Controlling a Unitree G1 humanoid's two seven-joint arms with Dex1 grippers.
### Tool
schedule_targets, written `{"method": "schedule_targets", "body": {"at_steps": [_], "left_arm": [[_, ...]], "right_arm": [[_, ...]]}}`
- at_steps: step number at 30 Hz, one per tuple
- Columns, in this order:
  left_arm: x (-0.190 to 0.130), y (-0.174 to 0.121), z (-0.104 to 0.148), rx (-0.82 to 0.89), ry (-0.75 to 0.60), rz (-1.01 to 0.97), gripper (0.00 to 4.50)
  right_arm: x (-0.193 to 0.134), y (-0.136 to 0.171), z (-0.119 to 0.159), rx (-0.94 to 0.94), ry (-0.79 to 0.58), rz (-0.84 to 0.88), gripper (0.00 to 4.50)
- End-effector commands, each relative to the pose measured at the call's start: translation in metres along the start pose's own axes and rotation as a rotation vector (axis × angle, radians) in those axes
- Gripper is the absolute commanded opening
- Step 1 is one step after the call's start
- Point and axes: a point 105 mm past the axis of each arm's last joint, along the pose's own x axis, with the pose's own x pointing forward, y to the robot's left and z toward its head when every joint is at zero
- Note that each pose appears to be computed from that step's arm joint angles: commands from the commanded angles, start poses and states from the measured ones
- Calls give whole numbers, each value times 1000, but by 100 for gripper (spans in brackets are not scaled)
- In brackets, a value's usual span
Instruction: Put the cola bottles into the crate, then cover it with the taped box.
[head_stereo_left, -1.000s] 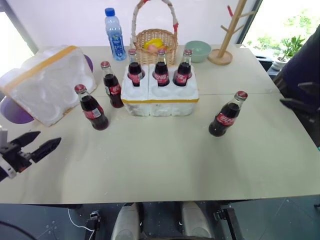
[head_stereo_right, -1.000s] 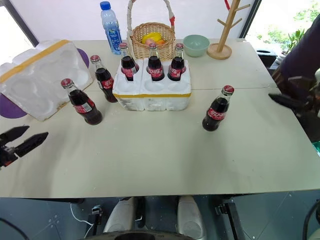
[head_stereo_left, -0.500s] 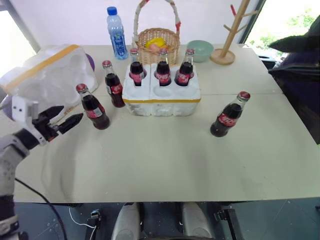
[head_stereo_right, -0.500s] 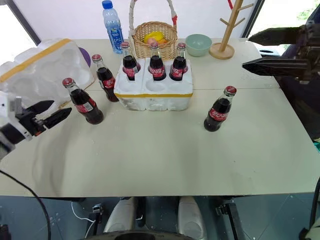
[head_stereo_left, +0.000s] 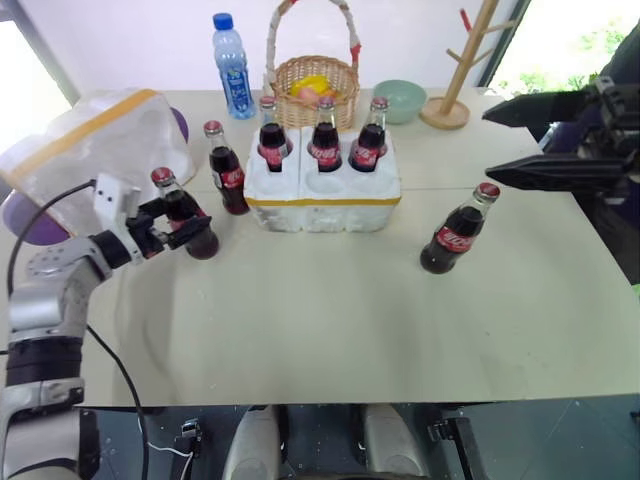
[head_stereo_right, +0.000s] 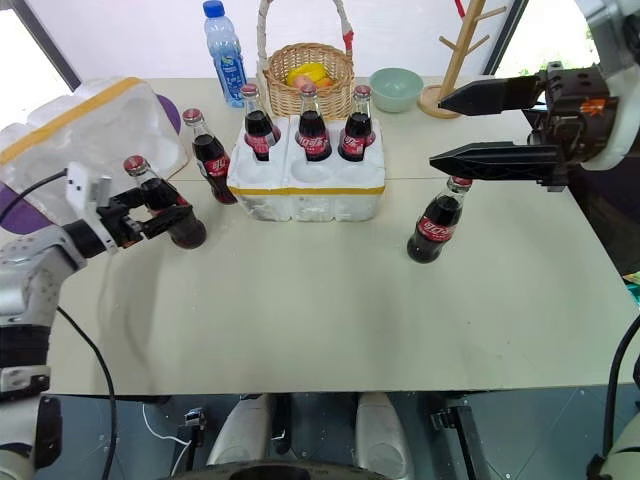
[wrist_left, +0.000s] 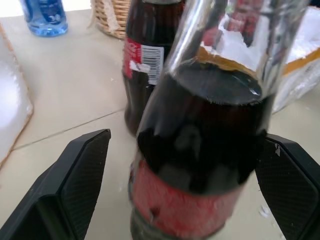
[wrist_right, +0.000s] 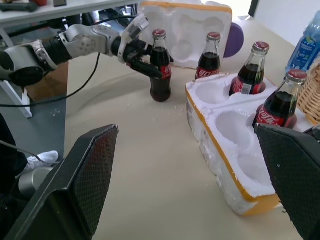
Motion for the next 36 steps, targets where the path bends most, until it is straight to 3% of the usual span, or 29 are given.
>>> {"method": "schedule_targets", "body": {"at_steps": [1,2,5,7,10,18,22,25,30,36], "left_arm": [[10,-4,-1,57,12,-32,448],[11,-4,-2,58,13,-39,448],[11,-5,-2,59,9,-51,371],[9,-4,2,61,8,-54,282],[4,-7,11,47,8,-82,286],[-3,-90,95,-108,-128,-572,286],[33,-109,145,-146,-316,-614,286],[79,-109,173,-167,-423,-483,286],[130,-120,189,-156,-448,-371,286],[150,-140,165,-41,-347,-415,286]], "right_arm": [[0,7,11,-49,-26,12,450],[0,8,11,-46,-24,14,450],[1,10,11,-37,-19,21,450],[1,11,11,-37,-22,18,450],[3,10,8,-73,-7,-3,450],[5,8,1,-63,-8,-37,450],[5,6,0,-64,-18,-69,450],[6,4,-1,-65,-29,-98,450],[6,6,-3,-63,-40,-135,450],[1,6,-10,-45,-37,-189,450]]}}
